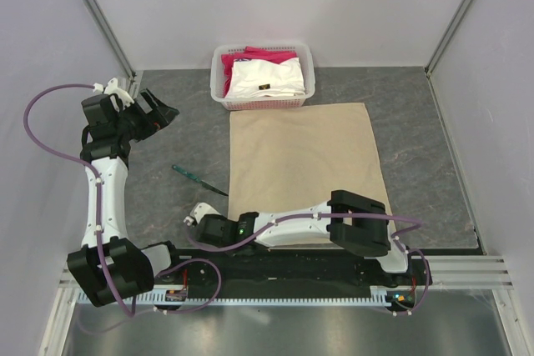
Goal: Fold the napkin, place the utensils inside, and roll it up
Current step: Fold the napkin
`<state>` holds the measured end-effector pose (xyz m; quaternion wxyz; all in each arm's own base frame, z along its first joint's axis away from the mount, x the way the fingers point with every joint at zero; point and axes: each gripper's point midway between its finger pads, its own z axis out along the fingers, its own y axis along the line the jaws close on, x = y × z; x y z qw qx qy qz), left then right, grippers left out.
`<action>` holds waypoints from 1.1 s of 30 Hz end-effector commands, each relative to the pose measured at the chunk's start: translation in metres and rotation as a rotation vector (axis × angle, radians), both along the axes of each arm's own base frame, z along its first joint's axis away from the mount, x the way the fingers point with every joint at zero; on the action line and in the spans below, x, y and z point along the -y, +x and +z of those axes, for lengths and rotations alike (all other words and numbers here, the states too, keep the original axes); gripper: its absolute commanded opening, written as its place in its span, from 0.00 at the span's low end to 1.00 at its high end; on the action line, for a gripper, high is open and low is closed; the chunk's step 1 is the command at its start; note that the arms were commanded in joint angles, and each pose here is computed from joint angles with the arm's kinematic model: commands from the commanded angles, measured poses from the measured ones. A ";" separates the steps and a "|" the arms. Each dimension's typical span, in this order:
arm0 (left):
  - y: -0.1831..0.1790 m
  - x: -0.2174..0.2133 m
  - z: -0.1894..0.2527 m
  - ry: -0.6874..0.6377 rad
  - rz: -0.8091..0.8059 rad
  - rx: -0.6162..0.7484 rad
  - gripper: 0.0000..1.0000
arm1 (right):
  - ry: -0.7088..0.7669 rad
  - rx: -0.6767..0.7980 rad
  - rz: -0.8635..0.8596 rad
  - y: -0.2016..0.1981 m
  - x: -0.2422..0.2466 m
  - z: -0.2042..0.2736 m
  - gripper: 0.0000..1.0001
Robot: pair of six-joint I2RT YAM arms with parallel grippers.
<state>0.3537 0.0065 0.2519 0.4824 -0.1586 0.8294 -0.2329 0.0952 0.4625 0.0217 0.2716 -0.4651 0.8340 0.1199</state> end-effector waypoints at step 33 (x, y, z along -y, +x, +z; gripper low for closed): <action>0.002 0.003 0.009 -0.041 -0.012 0.035 1.00 | -0.072 0.144 -0.480 0.229 0.169 0.062 0.00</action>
